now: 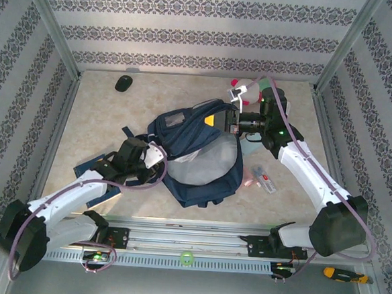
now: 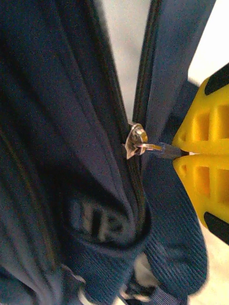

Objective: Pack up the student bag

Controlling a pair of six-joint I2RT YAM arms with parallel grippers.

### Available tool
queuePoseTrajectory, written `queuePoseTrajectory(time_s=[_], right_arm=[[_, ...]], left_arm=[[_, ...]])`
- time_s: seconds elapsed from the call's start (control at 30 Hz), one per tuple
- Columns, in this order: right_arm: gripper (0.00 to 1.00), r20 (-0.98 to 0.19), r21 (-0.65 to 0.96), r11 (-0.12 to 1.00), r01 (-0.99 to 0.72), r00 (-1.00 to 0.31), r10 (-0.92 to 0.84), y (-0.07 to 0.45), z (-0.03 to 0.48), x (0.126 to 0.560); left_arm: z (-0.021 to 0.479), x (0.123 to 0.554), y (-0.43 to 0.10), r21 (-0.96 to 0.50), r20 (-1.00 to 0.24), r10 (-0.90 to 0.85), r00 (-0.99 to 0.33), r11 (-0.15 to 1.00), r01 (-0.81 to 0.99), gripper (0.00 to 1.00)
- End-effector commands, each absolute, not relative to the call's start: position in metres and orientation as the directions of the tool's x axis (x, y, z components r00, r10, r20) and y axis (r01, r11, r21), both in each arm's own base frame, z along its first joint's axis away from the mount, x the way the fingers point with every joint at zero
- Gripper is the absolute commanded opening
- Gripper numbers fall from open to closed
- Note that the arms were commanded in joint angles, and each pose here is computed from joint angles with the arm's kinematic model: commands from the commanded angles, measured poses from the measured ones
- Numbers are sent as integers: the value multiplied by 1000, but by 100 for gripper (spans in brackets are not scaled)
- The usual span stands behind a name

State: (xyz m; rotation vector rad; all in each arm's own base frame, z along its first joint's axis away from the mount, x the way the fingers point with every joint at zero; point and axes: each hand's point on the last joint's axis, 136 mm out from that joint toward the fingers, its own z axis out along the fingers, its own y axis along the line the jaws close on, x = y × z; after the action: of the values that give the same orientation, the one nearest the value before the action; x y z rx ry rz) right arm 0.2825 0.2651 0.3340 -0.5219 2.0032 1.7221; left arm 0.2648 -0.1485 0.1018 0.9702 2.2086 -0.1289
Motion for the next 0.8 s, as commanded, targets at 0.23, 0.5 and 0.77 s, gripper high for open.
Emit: queuePoseTrajectory(time_s=[0.23,0.5,0.77], right_arm=[[0,-741,671,21,-741,-671,19,259,419,258],[0,-726,687,126,-715,-679,110,264,417,298],[0,-729,684,247,-686,-650,213,283,398,352]], left_arm=[[103,343,-94,148,-668,382,-639,909,389,0],[102,370,-85,104,-674,299,-676,944,314,8],[161,358,-63,62,-732,128,-670,991,121,48]])
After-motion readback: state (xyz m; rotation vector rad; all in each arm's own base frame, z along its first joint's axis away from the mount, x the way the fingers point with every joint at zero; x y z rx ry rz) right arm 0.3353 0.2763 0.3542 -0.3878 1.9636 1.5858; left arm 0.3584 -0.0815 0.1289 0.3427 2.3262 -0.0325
